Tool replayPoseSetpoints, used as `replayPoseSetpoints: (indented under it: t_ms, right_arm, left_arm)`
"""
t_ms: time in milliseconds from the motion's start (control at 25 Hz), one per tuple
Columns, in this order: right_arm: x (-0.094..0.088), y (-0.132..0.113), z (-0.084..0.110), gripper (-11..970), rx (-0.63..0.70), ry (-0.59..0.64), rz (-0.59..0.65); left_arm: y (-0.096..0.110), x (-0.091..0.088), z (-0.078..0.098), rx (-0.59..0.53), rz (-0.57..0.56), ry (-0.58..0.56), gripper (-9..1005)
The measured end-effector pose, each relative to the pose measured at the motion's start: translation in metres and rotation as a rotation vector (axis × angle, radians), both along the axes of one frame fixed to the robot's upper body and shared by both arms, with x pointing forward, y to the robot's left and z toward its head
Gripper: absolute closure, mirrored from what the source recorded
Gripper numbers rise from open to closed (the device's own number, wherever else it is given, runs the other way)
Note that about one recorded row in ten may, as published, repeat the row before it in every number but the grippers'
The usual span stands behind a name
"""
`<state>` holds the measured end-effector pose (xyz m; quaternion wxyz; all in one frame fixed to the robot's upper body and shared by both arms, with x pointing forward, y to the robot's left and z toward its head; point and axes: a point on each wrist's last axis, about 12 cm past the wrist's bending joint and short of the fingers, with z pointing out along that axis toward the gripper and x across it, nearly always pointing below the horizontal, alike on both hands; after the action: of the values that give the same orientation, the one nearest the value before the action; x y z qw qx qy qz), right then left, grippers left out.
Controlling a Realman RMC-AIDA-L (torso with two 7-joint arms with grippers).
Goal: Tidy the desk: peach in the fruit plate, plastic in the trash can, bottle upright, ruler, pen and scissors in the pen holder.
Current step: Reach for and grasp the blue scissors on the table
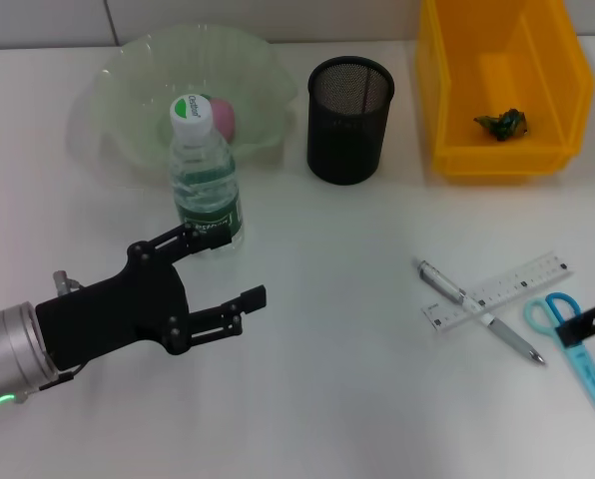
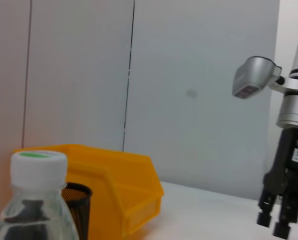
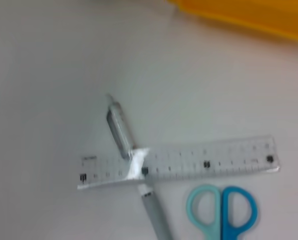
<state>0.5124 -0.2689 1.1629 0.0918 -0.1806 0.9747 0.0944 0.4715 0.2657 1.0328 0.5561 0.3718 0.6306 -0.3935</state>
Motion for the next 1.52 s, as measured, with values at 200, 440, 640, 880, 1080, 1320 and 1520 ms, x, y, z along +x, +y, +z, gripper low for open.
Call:
replayPoseSetpoints:
  t_ms: [200, 440, 640, 880, 1080, 1320, 1520]
  right_arm:
    - [0.000, 0.003, -0.013, 180, -0.011, 0.031, 0.027]
    - [0.001, 0.002, -0.023, 187, -0.055, 0.049, 0.050]
    - [0.001, 0.003, -0.025, 194, -0.093, 0.042, 0.067]
    - [0.000, 0.002, -0.026, 201, -0.095, 0.046, 0.072]
    - [0.000, 0.004, -0.026, 208, -0.099, 0.042, 0.082]
    - [0.001, 0.006, -0.024, 215, -0.100, 0.041, 0.091]
    - [0.001, 0.007, -0.024, 371, -0.098, 0.044, 0.094]
  left_arm:
    - [0.000, 0.002, -0.001, 0.012, 0.009, 0.001, 167]
    - [-0.001, 0.002, -0.001, 0.014, 0.010, -0.001, 167]
    - [-0.002, 0.002, -0.002, 0.016, 0.012, -0.003, 167]
    - [-0.003, 0.003, -0.002, 0.017, 0.012, -0.004, 167]
    - [-0.003, 0.003, -0.002, 0.017, 0.012, -0.006, 167]
    - [-0.004, 0.003, -0.002, 0.016, 0.012, -0.006, 167]
    - [-0.004, 0.003, -0.002, 0.017, 0.012, -0.006, 167]
